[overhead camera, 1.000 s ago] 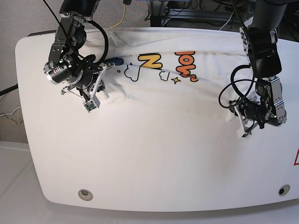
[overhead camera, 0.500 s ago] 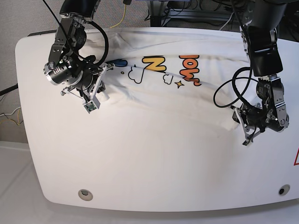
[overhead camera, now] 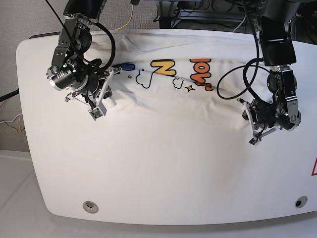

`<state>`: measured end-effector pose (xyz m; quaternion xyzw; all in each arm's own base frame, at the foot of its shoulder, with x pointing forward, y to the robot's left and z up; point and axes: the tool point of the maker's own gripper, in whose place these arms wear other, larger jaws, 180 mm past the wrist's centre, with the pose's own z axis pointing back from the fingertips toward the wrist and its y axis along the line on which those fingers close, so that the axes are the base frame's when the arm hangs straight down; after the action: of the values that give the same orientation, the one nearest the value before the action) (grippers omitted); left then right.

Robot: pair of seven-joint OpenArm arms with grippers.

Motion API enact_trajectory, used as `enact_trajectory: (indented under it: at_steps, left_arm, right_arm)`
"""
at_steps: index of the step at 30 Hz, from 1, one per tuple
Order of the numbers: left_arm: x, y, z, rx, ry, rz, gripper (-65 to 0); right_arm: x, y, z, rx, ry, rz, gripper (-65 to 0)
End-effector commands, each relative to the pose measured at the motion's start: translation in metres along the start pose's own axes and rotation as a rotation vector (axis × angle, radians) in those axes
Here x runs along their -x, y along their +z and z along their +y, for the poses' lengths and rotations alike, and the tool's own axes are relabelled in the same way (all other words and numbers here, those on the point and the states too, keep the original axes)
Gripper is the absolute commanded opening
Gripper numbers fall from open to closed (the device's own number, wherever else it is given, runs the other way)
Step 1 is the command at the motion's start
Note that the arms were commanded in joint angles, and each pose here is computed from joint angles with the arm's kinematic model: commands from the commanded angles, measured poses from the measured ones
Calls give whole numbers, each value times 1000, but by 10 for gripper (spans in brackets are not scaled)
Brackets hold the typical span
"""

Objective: Fold the T-shirt properly
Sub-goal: 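Lift both gripped edges and pull them toward the collar, folding the shirt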

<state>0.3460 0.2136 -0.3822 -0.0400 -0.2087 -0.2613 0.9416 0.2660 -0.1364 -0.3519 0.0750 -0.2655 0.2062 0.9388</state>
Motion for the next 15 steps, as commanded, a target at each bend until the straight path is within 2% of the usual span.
enact_trajectory:
  at_steps: [1, 15]
  left_arm:
    - [-14, 14, 7, -39, -29, -47, -601]
    - [-6, 31, 9, -97, -106, -40, -599]
  right_arm:
    - [-13, 6, -4, 12, 14, -46, -650]
    - [-17, 7, -6, 16, 18, -56, -650]
